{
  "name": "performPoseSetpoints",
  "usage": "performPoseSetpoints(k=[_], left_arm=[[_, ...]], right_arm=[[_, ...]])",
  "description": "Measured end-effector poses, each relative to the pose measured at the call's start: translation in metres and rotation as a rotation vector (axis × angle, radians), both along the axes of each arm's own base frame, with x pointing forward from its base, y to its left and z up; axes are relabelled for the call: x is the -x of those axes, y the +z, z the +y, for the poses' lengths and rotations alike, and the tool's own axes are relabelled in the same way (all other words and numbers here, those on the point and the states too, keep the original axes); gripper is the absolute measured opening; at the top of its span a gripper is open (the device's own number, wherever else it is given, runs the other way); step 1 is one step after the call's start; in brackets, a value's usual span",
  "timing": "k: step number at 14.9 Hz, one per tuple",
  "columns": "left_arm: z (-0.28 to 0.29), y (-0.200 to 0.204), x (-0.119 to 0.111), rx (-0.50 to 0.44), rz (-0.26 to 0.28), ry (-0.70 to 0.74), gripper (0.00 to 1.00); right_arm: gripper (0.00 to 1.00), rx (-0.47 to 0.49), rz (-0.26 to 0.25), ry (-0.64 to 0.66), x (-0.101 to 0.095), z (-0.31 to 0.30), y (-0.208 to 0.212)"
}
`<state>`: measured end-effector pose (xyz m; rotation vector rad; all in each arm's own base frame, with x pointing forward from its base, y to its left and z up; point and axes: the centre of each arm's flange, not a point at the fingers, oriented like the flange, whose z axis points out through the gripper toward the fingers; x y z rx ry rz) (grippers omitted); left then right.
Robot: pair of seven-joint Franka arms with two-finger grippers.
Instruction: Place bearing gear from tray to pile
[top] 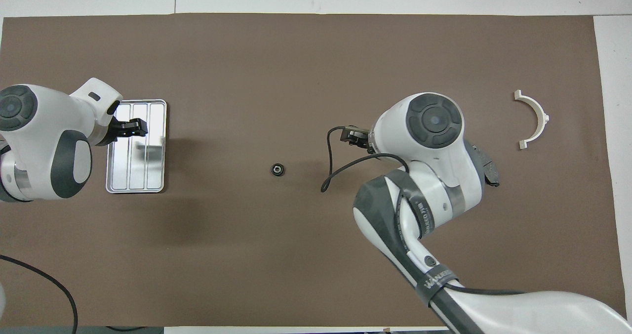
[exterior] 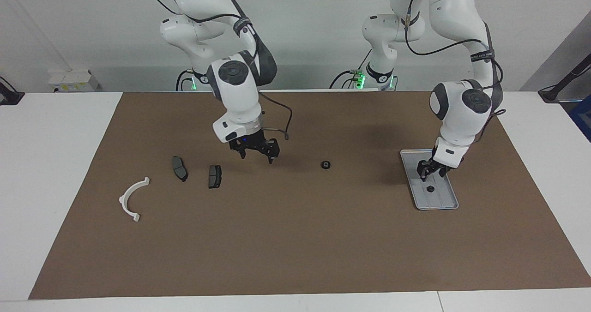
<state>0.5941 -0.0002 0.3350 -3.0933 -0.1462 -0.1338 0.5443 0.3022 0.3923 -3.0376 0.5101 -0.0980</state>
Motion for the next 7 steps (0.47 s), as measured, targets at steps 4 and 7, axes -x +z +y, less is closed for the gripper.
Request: performPoseSetpoints(k=[4, 7], left_arm=[[-0.005, -0.016, -0.003, 0.002, 0.004, -0.014, 0.70], [-0.006, -0.022, -0.003, 0.002, 0.005, -0.017, 0.70]], right_arm=[[1.00, 0.014, 0.009, -0.049, 0.011, 0.058, 0.001], [1.00, 0.062, 0.019, -0.099, 0.010, 0.102, -0.005]])
